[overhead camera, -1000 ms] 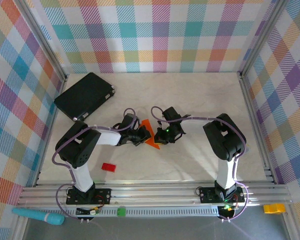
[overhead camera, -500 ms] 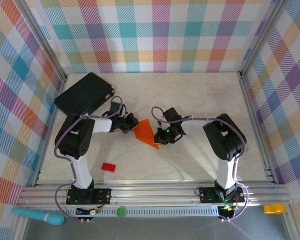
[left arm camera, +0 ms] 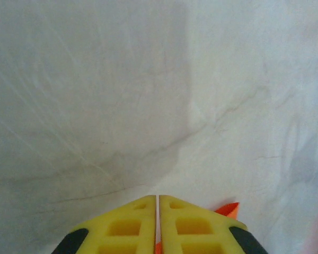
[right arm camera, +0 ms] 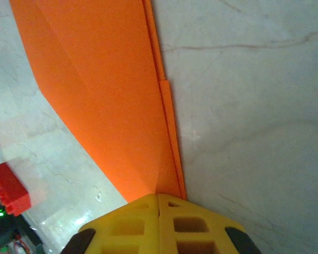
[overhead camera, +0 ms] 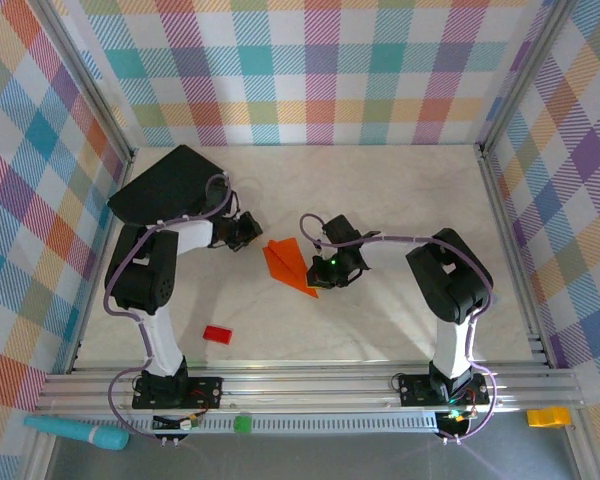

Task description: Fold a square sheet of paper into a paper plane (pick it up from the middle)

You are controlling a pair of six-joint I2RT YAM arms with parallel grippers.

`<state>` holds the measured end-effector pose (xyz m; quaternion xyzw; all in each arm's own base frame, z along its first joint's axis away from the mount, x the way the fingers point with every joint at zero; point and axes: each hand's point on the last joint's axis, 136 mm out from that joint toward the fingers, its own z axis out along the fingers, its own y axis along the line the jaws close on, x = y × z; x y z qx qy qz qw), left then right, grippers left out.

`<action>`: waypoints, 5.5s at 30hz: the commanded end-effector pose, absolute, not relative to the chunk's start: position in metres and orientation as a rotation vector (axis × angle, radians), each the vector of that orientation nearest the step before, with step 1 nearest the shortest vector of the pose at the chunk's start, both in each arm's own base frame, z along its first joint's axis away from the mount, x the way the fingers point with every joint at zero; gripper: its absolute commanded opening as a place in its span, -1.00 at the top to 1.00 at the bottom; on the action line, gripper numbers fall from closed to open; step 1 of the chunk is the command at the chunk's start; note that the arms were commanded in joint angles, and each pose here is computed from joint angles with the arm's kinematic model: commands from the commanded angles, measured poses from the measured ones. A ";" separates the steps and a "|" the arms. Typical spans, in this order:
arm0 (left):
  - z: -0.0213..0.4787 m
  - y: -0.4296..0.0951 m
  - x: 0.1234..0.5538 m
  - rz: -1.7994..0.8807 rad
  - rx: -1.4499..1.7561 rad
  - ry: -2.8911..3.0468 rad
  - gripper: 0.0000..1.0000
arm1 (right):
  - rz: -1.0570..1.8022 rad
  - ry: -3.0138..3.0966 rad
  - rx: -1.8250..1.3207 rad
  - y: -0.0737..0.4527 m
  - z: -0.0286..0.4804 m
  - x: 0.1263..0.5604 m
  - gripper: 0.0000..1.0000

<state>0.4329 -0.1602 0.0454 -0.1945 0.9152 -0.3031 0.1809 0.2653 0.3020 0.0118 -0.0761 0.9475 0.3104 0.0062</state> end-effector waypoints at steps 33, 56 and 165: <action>0.176 -0.132 0.320 -0.857 -0.372 2.453 -1.00 | 0.835 2.776 -0.227 0.307 0.061 0.317 0.05; 0.155 -0.151 0.320 -1.032 -0.388 2.414 -1.00 | 0.930 2.728 -0.362 0.328 0.062 0.333 0.73; 0.104 -0.212 0.388 0.327 0.589 2.504 0.76 | 0.637 2.364 0.436 0.134 0.162 0.336 -0.31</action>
